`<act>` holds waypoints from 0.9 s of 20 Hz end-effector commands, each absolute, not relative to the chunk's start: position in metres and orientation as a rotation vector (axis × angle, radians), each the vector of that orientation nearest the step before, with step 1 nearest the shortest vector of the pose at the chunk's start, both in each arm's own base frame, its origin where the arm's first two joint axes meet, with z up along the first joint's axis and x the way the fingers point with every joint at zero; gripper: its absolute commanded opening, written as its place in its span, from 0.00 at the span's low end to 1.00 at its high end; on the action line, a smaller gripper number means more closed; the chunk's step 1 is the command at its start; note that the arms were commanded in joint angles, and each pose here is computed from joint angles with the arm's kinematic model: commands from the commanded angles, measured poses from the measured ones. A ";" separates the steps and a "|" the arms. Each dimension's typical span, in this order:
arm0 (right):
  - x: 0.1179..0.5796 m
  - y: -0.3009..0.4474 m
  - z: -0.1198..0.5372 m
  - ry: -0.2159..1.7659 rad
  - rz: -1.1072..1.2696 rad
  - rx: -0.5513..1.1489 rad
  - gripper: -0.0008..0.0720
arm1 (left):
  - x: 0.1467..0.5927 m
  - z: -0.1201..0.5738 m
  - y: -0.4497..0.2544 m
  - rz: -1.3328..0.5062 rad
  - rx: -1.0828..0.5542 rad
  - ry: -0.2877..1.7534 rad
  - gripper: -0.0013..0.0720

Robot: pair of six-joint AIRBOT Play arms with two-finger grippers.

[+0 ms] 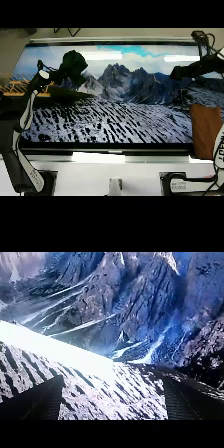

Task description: Fold the shirts.

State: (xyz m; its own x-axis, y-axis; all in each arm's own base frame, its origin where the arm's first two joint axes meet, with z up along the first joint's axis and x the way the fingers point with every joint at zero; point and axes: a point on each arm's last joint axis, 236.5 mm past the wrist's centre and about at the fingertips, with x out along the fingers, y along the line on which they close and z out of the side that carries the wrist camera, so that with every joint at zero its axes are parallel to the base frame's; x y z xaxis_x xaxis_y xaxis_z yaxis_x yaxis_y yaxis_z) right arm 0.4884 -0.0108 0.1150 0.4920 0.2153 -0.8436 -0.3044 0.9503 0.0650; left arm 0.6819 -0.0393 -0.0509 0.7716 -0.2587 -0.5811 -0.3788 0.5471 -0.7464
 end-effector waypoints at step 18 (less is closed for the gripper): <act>0.346 0.014 0.364 0.495 0.295 -0.444 0.91 | 0.332 0.303 -0.333 -0.897 -0.160 0.548 0.06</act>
